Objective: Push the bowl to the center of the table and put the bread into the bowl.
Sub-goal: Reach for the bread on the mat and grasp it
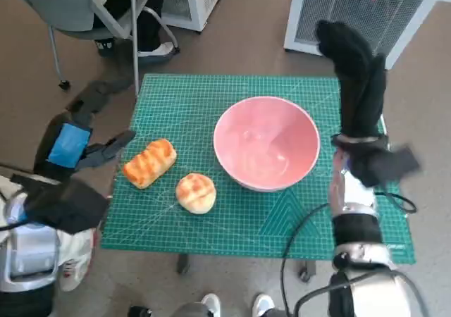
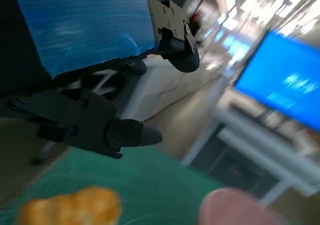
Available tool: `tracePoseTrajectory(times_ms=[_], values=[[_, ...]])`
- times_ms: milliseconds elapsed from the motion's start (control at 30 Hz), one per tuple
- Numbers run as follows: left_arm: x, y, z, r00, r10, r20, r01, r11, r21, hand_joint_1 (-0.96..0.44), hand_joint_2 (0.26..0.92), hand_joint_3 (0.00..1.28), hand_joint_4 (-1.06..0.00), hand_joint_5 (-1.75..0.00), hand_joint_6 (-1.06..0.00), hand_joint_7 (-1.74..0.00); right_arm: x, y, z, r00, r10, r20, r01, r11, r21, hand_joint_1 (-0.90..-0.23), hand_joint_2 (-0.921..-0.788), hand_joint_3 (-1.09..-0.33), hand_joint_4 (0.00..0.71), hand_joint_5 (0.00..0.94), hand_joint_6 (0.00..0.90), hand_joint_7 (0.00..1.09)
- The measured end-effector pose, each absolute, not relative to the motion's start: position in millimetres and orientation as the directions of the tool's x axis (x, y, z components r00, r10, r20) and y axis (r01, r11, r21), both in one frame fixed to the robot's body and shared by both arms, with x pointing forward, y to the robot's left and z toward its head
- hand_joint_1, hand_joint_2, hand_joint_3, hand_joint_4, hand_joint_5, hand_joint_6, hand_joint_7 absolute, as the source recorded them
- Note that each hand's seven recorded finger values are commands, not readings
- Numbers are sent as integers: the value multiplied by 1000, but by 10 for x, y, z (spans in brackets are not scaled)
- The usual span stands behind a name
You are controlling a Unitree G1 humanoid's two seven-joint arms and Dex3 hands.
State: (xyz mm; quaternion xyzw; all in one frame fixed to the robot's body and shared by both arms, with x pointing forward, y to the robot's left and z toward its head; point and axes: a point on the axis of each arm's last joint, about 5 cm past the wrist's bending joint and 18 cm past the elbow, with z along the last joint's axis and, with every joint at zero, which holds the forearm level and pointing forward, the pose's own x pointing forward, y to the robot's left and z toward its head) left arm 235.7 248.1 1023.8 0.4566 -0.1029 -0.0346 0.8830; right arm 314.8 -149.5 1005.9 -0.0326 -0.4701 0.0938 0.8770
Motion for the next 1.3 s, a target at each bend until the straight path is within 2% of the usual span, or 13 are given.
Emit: tracePoseTrajectory(times_ms=[200,333,467,733,1300], values=[[2430,2434,10230,993,-90,-75,111,510,853,-334,921,180,-304,0,-393,-41,2988,-1476,10084,457,244,856,-139,969,-202,-425,-921,-511,429,14,82,770],[2482,2359,10219,970,-43,-240,234,443,865,-396,921,202,-241,0,-362,-14,2914,-1458,10114,421,278,863,-138,960,-242,-434,-921,-511,427,12,74,789],[2529,2280,10208,941,-21,-337,319,382,867,-458,921,214,-214,0,-343,-3,2871,-1446,10134,398,300,867,-137,954,-267,-431,-921,-512,421,8,65,796],[2633,2230,10136,920,-15,-391,374,320,870,-521,921,220,-205,0,-331,0,2844,-1462,10156,382,311,870,-126,950,-284,-421,-921,-516,417,6,56,805],[2865,2242,9827,884,30,-466,432,327,841,-558,921,248,-216,-5,-311,0,2831,-1448,10137,388,307,869,-112,951,-287,-416,-921,-523,419,7,47,817]])
